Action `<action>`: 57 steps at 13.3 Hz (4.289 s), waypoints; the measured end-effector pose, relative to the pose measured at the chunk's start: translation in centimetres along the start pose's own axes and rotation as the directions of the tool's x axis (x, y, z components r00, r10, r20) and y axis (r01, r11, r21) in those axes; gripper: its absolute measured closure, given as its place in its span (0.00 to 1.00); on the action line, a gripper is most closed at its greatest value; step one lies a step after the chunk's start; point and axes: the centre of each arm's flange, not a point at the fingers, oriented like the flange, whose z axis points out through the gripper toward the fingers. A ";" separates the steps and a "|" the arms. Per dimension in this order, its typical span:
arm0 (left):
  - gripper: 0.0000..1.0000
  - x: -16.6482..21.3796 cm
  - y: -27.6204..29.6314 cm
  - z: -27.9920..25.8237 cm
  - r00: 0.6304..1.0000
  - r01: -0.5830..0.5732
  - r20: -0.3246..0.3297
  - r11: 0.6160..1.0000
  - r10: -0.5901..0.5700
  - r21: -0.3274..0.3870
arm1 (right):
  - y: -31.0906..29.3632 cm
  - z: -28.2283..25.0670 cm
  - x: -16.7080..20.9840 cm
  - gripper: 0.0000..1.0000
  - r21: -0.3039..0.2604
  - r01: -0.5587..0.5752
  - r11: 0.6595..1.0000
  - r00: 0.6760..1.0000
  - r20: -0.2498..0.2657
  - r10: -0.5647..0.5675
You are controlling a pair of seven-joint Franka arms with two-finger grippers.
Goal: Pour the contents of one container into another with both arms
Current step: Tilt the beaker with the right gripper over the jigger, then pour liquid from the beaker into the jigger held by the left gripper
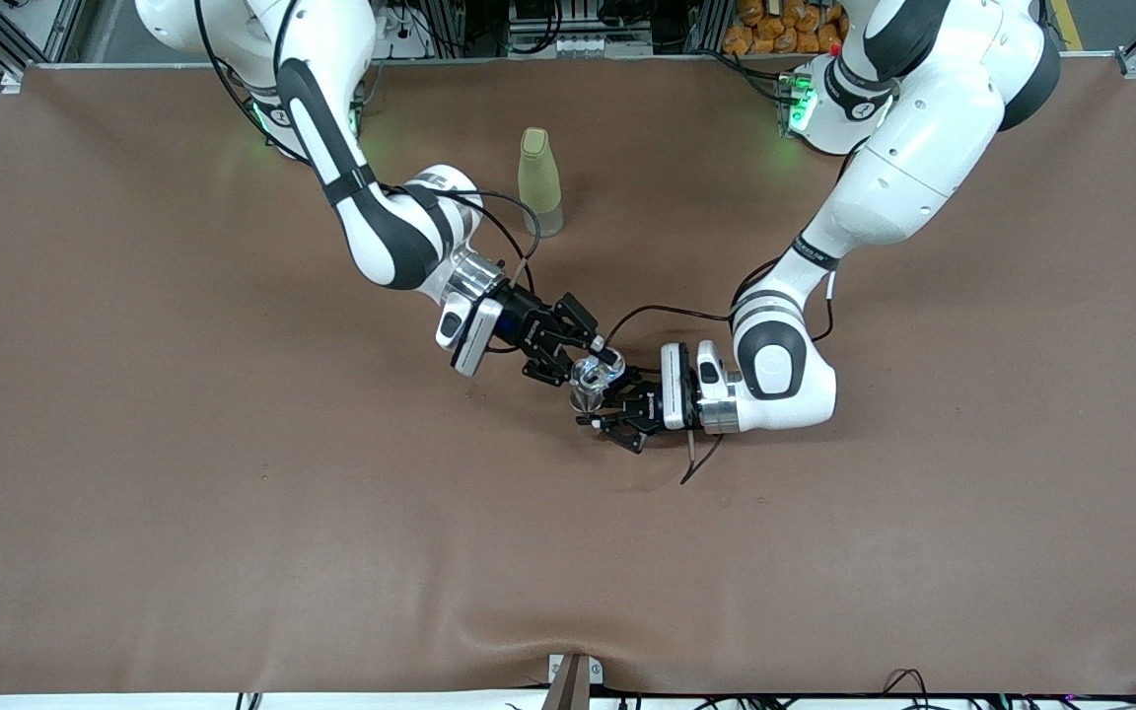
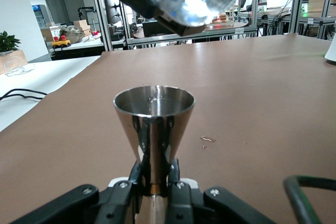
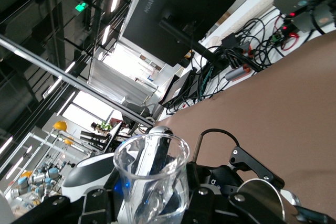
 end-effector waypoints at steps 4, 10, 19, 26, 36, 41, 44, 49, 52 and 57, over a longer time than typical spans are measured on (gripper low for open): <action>0.79 -0.1 0.0 0.0 1.000 0.000 0.005 1.000 0.000 0.003 | -0.2 0.1 -0.3 0.50 -0.003 -0.057 0.998 0.998 -0.013 0.057; 0.79 0.0 0.1 0.1 1.000 0.000 0.006 1.000 0.000 0.002 | -0.6 0.3 -1.3 0.50 -0.011 -0.180 0.984 0.984 0.002 0.180; 0.79 -0.1 0.1 0.1 1.000 0.001 0.008 1.000 -0.001 0.002 | -0.2 -0.1 -1.2 0.50 -0.046 -0.285 0.957 0.958 -0.005 0.285; 0.79 -0.1 0.1 0.1 1.000 0.001 0.009 1.000 -0.001 0.002 | -0.2 -0.1 -1.3 0.50 -0.046 -0.351 0.935 0.936 -0.008 0.351; 0.79 0.0 0.5 0.8 1.000 -0.004 0.022 1.000 0.004 -0.002 | -0.2 -0.2 -1.7 0.50 -0.073 -0.435 0.898 0.900 -0.012 0.435; 0.79 0.0 0.5 0.8 1.000 -0.004 0.023 1.000 0.004 -0.001 | -0.3 -0.2 -1.7 0.50 -0.071 -0.475 0.877 0.880 -0.015 0.475; 0.79 0.0 0.5 0.8 1.000 -0.004 0.023 1.000 0.004 -0.001 | -0.4 -0.1 -1.8 0.50 -0.071 -0.502 0.862 0.865 -0.015 0.502; 0.79 0.0 0.5 0.8 1.000 -0.004 0.023 1.000 0.004 -0.001 | -0.5 -0.1 -1.8 0.50 -0.068 -0.558 0.827 0.830 -0.020 0.558; 0.79 0.0 0.5 0.8 1.000 -0.004 0.023 1.000 0.004 -0.001 | -0.5 -0.1 -1.7 0.50 -0.067 -0.582 0.810 0.813 -0.022 0.582; 0.79 0.0 0.5 0.8 1.000 -0.004 0.023 1.000 0.004 -0.001 | -0.6 0.0 -1.5 0.50 -0.062 -0.622 0.781 0.783 -0.027 0.621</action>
